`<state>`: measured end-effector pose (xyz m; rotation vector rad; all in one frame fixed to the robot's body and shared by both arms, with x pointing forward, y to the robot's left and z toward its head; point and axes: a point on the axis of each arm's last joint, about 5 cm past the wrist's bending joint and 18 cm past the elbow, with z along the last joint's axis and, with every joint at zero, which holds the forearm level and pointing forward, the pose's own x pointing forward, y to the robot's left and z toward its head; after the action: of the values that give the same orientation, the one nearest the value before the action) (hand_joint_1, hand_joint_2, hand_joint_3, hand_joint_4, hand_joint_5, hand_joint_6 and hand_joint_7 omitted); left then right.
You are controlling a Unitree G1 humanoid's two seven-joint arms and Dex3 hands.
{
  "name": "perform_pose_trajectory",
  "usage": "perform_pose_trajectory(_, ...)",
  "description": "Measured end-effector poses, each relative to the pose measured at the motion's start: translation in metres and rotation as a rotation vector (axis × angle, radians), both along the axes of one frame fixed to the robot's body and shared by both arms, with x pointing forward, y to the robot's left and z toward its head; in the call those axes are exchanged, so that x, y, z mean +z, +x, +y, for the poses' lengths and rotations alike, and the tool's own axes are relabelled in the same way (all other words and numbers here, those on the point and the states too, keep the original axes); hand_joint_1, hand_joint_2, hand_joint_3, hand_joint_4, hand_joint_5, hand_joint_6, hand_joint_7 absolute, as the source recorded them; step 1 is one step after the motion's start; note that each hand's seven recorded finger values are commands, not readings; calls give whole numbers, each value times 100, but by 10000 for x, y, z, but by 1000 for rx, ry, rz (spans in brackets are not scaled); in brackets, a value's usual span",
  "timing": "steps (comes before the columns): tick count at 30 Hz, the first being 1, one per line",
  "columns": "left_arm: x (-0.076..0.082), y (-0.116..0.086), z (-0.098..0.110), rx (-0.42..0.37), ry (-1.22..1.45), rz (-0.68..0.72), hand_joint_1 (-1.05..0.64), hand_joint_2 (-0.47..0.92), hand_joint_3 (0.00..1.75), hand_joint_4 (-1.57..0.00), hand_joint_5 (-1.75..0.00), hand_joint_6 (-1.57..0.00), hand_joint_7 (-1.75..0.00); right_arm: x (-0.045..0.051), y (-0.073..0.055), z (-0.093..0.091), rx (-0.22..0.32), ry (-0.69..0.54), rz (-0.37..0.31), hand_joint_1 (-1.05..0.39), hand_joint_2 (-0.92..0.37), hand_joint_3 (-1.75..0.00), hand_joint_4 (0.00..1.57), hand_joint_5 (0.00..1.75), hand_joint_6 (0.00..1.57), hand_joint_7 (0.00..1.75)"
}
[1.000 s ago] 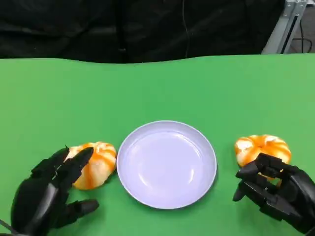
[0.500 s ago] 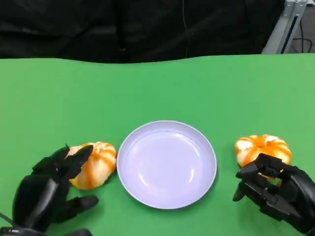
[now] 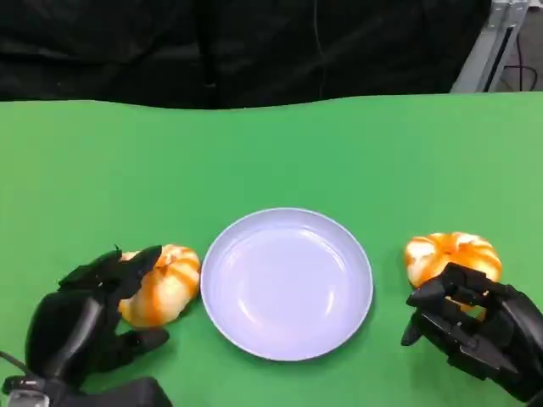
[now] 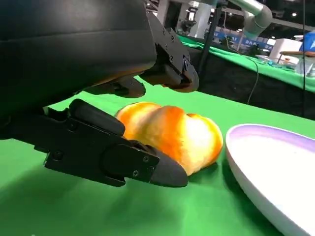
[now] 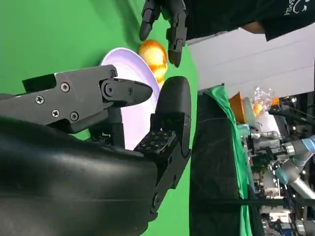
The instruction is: Grasp the bread from the table and place it into the plate.
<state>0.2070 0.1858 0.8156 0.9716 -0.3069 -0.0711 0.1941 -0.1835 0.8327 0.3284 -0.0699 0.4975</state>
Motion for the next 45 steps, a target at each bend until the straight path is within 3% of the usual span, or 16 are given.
perform_pose_trajectory(22, -27, 69, -72, -25, 35, 74, -59, 92, 10, -42, 0, -45, 0, 9, 4, 1, 2, 0, -4, -7, -92, -32, 58, 155, 71, 100)
perform_pose_trajectory(23, -27, 69, -75, -24, 33, 76, -35, 91, 7, -42, 0, -45, 0, 9, 4, 1, 2, 0, -4, -6, -92, -33, 58, 155, 71, 100)
perform_pose_trajectory(24, -27, 71, -77, -23, 33, 76, -26, 92, 5, -41, 0, -45, 0, 9, 4, 1, 2, 0, -4, -6, -92, -33, 58, 155, 71, 100)
perform_pose_trajectory(30, -27, 78, -87, -31, 40, 78, 0, 92, 3, -41, 0, -47, -1, 9, 4, 2, -2, 0, -3, -5, -92, -34, 57, 157, 70, 101)
perform_pose_trajectory(39, -23, 84, -100, -33, 30, 79, 3, 92, 2, -42, 0, -48, 0, 11, 5, 3, -2, 0, -3, -5, -92, -33, 57, 158, 69, 103)
perform_pose_trajectory(42, -20, 89, -104, -29, 30, 78, 6, 92, 13, -65, -7, -66, -5, 11, 5, 3, -2, 0, -3, -4, -92, -35, 57, 157, 69, 103)
perform_pose_trajectory(45, -19, 94, -122, -23, 27, 77, 6, 92, 15, -74, -11, -74, -7, 11, 5, 4, -2, 0, -4, -5, -91, -36, 57, 157, 69, 103)
